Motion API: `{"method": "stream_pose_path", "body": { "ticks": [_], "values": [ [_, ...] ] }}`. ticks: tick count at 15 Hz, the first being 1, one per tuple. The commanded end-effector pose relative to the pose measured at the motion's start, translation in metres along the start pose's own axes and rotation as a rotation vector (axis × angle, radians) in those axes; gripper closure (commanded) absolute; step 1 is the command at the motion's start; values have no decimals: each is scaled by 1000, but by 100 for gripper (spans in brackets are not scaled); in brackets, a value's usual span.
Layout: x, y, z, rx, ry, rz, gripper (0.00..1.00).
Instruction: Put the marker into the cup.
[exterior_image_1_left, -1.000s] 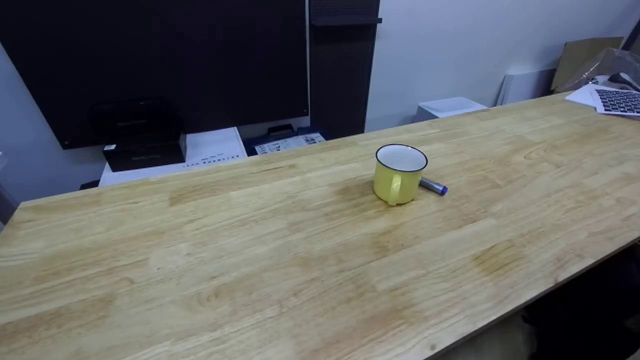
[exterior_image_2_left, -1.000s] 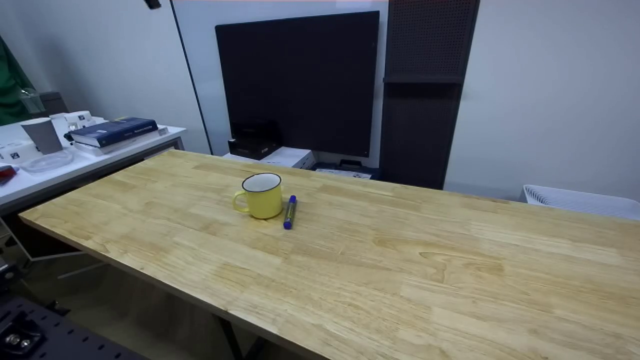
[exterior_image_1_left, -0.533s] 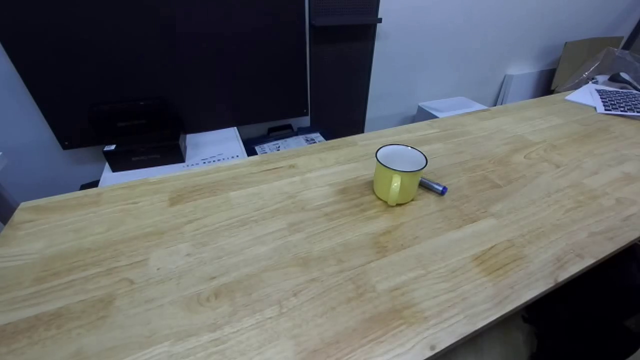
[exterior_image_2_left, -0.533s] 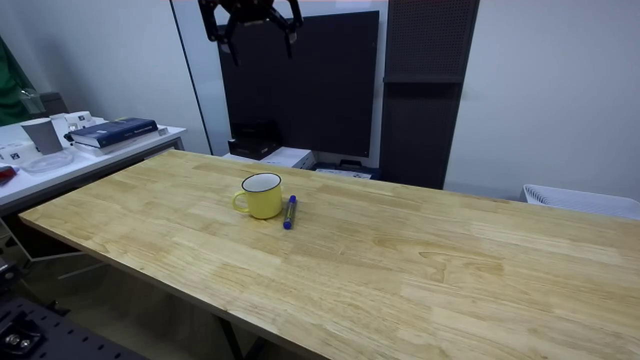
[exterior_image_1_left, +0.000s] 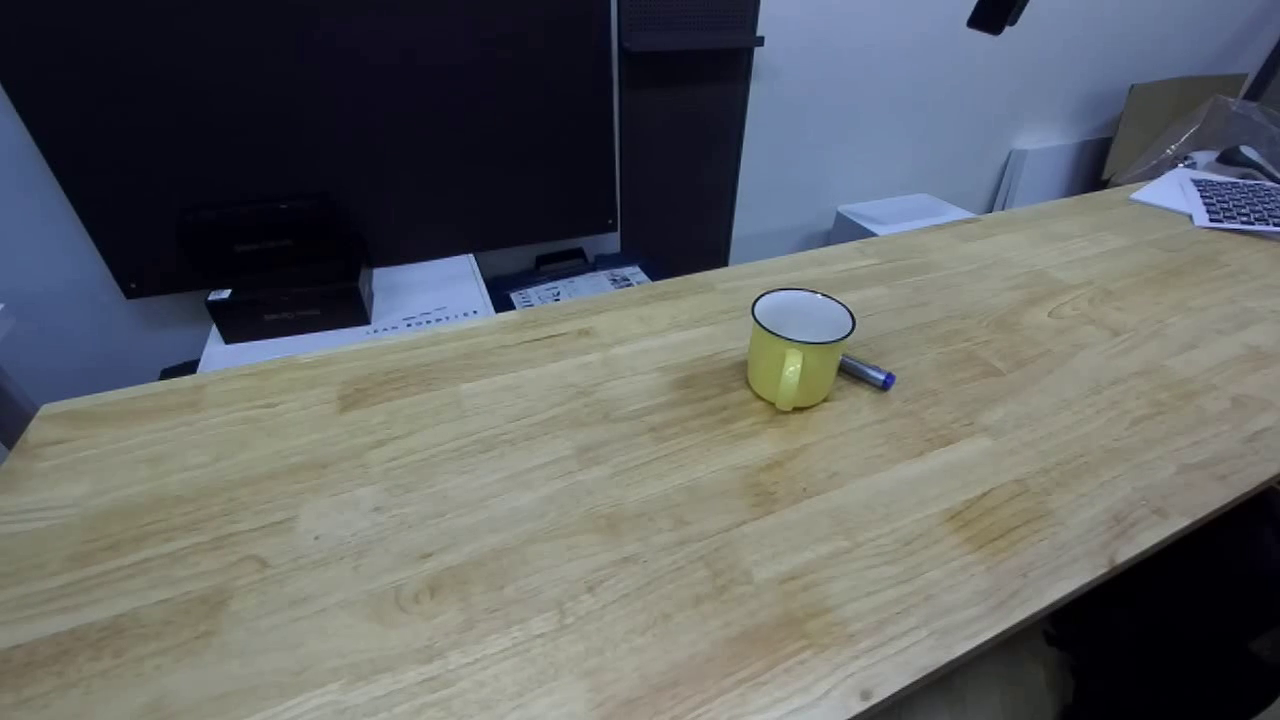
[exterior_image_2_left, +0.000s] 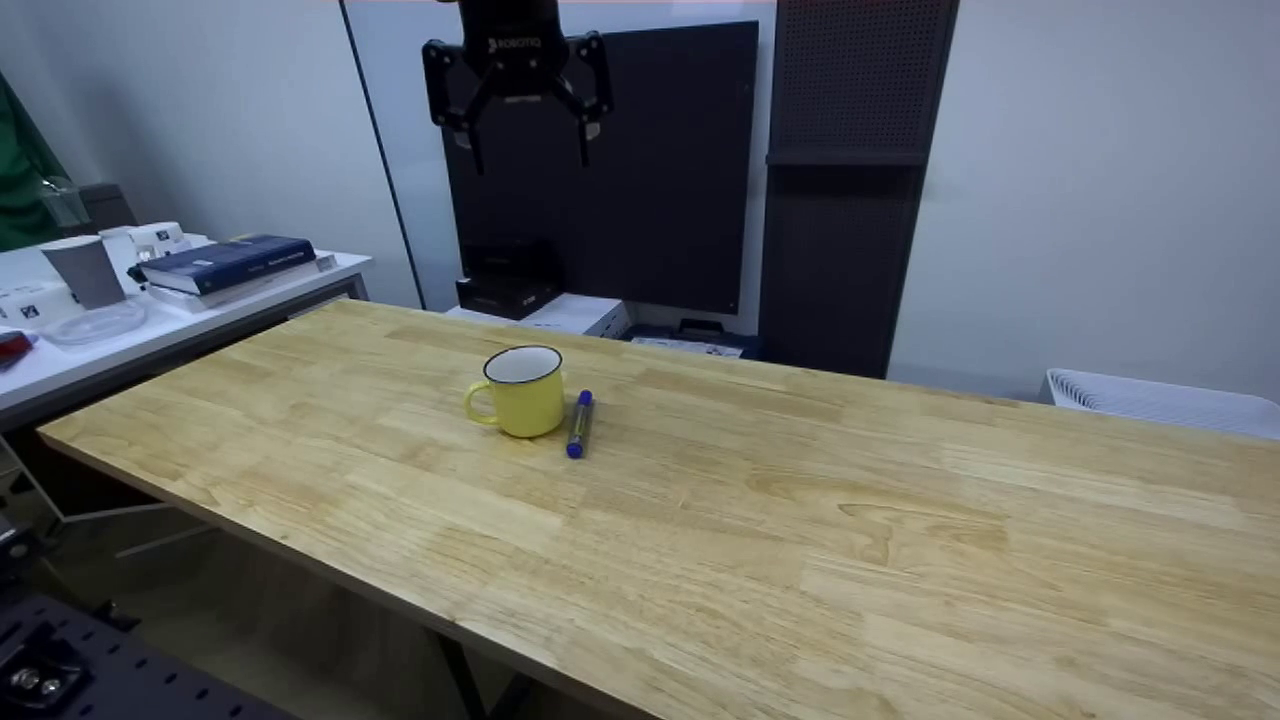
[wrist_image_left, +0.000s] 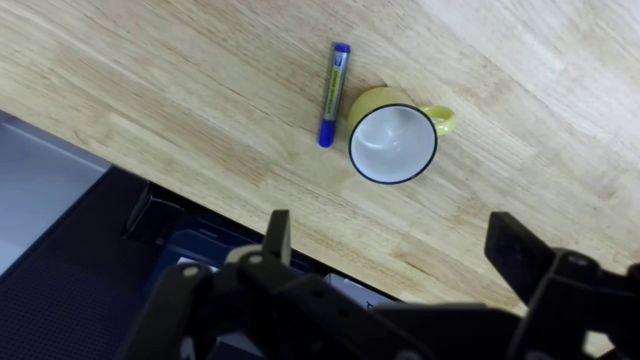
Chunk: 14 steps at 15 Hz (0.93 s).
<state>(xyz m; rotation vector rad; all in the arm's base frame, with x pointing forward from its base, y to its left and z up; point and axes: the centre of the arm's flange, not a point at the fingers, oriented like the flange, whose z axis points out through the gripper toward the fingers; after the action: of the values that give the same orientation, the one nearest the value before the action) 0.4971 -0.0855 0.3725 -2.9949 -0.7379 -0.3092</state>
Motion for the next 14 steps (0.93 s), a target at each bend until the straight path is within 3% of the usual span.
{"method": "stream_pose_path", "body": {
  "ticks": [1,3,7,11,14],
  "values": [
    [-3,1,16,-104,-8,45,0],
    [-12,8,34,-187,-15,61,0],
    [-34,18,80,-234,-65,97,0],
    [-54,19,128,-179,-131,139,0],
    [-63,10,159,-93,-180,155,0]
  ]
}}
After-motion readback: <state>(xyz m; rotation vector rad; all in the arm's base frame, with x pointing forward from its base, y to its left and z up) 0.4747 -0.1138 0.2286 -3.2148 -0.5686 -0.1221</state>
